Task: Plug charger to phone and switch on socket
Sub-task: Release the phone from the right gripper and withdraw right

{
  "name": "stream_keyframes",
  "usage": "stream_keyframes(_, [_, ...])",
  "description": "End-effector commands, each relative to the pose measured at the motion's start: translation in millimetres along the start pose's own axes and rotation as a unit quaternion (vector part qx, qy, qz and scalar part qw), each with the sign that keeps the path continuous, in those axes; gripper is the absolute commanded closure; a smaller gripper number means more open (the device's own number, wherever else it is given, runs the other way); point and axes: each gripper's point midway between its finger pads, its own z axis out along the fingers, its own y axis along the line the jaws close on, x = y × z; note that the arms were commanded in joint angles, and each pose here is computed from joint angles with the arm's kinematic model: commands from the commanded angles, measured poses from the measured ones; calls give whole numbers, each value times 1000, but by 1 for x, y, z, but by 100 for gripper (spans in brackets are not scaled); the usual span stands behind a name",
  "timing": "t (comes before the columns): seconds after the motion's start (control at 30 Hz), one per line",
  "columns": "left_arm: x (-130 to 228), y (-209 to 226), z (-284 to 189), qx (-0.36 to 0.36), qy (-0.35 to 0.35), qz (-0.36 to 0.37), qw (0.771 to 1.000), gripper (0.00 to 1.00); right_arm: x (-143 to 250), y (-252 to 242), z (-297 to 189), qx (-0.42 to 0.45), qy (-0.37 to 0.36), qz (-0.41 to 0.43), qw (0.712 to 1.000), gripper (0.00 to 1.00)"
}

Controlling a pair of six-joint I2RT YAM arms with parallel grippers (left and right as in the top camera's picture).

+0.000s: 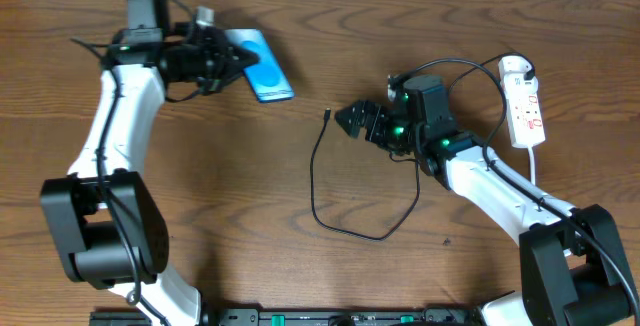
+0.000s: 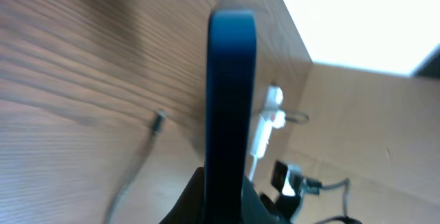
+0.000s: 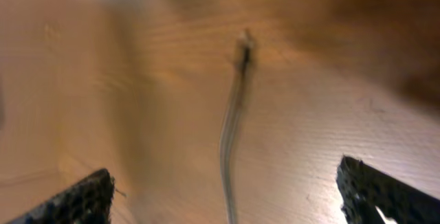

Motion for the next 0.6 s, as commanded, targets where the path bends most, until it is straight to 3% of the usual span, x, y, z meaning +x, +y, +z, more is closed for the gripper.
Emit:
stream_keyframes(0.0, [-19,7,-25,-6,-36,23,999,93,-21,23,-15,25,-13,-93,995,1])
stream_keyframes(0.27, [-37,27,-53,-9,-66,-9,998,93,-42,55,-37,114,-18,-158,981,1])
stream_keyframes(0.57, [-37,28,-54,-10,-66,-13,998,93,-43,64,11,168,47,-164,971,1])
